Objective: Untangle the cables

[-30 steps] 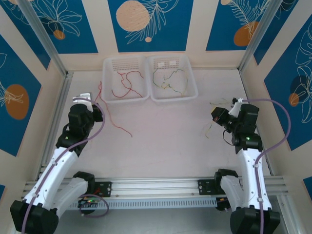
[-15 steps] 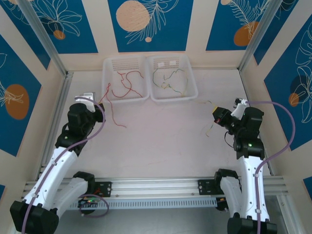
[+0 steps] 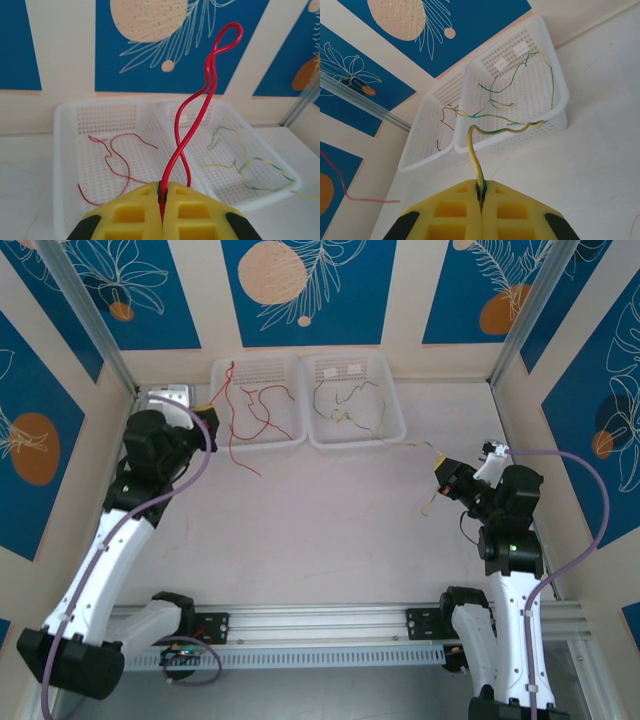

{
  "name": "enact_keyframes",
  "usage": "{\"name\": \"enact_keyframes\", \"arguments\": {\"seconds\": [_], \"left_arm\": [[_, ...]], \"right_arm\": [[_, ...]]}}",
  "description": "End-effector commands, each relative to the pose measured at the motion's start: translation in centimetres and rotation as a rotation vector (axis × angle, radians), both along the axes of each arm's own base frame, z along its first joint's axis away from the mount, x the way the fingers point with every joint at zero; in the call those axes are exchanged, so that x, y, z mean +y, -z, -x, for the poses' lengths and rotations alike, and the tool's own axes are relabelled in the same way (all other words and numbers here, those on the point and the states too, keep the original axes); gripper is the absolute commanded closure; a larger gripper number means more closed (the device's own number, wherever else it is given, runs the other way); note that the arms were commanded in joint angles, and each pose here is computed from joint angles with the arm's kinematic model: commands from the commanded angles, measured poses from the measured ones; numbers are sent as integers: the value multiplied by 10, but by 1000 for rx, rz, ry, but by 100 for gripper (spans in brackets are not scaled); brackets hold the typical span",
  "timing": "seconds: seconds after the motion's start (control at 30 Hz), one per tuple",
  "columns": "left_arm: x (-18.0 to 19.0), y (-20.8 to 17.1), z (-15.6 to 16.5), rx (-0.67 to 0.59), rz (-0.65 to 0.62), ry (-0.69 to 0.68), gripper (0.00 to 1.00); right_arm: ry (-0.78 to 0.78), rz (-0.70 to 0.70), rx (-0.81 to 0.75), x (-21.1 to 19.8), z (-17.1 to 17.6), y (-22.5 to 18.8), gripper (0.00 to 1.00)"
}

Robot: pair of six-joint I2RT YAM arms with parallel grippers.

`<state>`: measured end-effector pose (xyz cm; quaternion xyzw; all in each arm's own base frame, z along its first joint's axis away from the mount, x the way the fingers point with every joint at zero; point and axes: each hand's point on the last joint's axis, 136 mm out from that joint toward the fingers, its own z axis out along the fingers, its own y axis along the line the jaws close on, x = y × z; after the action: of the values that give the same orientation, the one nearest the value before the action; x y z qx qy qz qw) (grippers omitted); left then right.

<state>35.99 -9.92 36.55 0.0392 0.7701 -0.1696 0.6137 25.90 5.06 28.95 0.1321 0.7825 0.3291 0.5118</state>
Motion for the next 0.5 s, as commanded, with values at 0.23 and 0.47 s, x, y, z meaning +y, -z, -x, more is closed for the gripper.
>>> {"name": "enact_keyframes", "arguments": {"seconds": [0.23, 0.47], "left_arm": [[5, -23, -114, -91, -189, -107, 100], [-1, 42, -183, 9, -306, -103, 100]], "right_arm": [[-18, 14, -48, 6, 6, -10, 100], [0, 55, -66, 4, 16, -24, 100]]}}
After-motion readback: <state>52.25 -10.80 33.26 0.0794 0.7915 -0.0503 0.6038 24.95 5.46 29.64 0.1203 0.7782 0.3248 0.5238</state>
